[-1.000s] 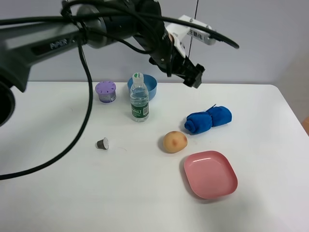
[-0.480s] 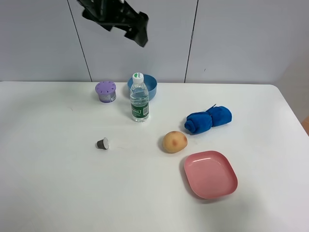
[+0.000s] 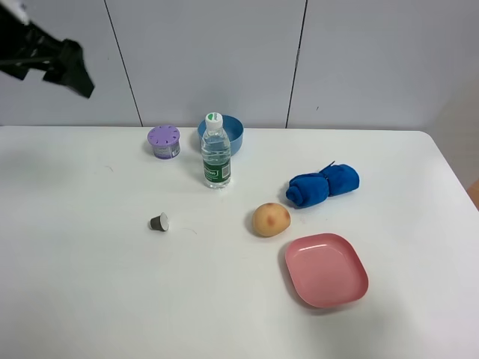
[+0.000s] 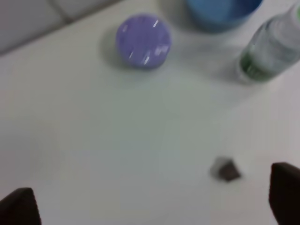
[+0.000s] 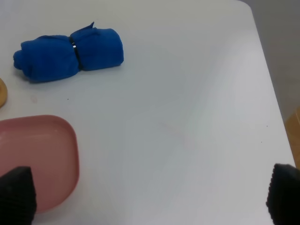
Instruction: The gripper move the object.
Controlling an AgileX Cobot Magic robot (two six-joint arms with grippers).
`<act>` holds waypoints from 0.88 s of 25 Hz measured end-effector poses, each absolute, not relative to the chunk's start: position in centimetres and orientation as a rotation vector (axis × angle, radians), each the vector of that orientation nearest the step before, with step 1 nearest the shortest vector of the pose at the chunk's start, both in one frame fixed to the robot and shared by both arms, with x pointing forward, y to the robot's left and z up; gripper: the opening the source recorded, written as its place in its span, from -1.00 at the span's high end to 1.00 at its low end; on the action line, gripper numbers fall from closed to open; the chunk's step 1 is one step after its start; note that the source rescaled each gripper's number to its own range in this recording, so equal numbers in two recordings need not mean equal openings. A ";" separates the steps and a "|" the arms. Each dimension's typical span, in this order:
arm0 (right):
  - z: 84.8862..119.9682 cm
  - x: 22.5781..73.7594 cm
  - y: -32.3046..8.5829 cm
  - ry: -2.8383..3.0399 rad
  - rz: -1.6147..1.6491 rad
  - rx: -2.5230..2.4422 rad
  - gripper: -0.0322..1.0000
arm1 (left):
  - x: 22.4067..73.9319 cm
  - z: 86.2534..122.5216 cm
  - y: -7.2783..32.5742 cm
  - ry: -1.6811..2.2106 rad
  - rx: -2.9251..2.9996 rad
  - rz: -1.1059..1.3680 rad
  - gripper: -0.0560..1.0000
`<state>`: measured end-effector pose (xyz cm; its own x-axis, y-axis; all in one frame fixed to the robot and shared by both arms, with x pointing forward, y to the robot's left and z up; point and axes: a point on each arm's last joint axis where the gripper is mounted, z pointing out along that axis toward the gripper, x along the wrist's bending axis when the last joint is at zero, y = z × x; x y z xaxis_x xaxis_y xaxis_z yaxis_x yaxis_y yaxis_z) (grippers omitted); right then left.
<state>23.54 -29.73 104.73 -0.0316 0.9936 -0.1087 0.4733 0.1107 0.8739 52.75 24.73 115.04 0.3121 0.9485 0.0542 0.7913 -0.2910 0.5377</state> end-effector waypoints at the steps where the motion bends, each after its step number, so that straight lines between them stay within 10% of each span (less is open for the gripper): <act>1: 104.7 23.5 -29.7 1.616 0.850 1.467 -1.00 | 51.7 114.8 25.9 1.583 2.150 0.527 -0.98; 22: 104.7 23.5 -29.7 1.616 0.850 1.467 -1.00 | 29.1 108.9 30.3 1.683 1.800 0.827 -0.98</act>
<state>23.54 -29.73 104.73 -0.0316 0.9936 -0.1087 0.4733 0.1107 0.8739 29.11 30.26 108.87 0.0337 0.9966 0.0751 0.6684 -0.0784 0.7397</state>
